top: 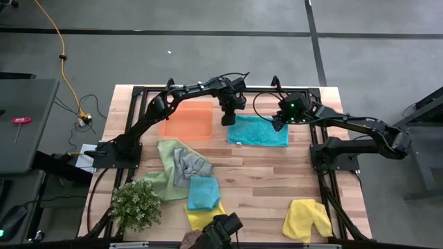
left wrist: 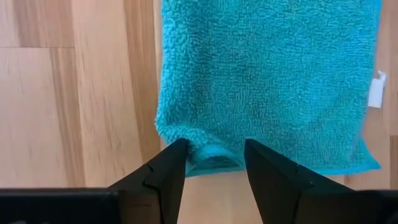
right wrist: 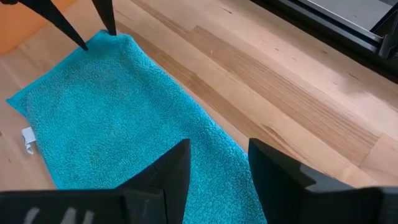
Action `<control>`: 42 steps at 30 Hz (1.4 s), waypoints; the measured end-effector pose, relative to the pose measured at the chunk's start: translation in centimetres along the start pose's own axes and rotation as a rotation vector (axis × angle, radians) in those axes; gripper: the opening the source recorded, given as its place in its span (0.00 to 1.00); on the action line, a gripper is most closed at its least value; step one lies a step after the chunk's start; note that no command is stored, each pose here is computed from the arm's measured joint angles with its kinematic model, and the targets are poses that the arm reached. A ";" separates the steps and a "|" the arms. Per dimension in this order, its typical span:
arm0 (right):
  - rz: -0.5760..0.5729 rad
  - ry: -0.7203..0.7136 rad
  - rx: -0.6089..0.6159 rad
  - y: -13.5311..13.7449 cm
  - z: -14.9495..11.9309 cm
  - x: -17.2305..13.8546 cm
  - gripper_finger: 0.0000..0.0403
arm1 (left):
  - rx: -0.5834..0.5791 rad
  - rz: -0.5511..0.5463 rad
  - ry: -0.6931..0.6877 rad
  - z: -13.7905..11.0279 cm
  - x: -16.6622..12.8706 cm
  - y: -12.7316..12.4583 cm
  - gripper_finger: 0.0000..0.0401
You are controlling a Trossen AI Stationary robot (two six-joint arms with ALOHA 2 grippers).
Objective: Fold microfiber towels
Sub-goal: Fold the top blue microfiber cloth
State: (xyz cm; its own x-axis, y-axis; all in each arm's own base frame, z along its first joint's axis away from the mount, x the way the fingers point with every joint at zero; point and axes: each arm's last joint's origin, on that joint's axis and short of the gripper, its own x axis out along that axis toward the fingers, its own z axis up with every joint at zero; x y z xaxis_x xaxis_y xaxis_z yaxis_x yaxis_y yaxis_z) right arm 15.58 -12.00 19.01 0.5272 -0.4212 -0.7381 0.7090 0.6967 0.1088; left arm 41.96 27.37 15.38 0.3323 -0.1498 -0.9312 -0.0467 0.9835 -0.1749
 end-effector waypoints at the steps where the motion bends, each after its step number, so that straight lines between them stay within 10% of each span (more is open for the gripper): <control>1: 0.000 0.000 0.000 0.0 0.0 0.0 0.38 | 0.000 -0.002 -0.001 0.0 0.0 0.0 0.38; 9: 0.001 0.004 0.001 0.0 0.0 0.0 0.38 | -0.002 -0.008 -0.001 0.0 0.0 -0.1 0.35; 19: 0.003 0.008 0.006 0.0 -0.1 0.0 0.38 | 0.024 0.064 0.036 0.3 -0.5 -0.3 0.02; 42: -0.173 0.302 0.167 -4.6 -2.3 5.5 0.38 | -0.001 0.111 0.033 1.2 -1.6 -0.9 0.00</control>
State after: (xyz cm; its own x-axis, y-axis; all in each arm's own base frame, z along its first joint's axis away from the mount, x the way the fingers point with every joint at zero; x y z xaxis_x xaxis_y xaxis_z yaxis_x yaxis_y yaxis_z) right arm 14.18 -16.18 12.91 0.2488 -0.3173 -0.9151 0.8553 0.5154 0.0539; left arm 42.64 26.80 17.40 0.2942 -0.0437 -0.9547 -0.0827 0.9940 -0.0710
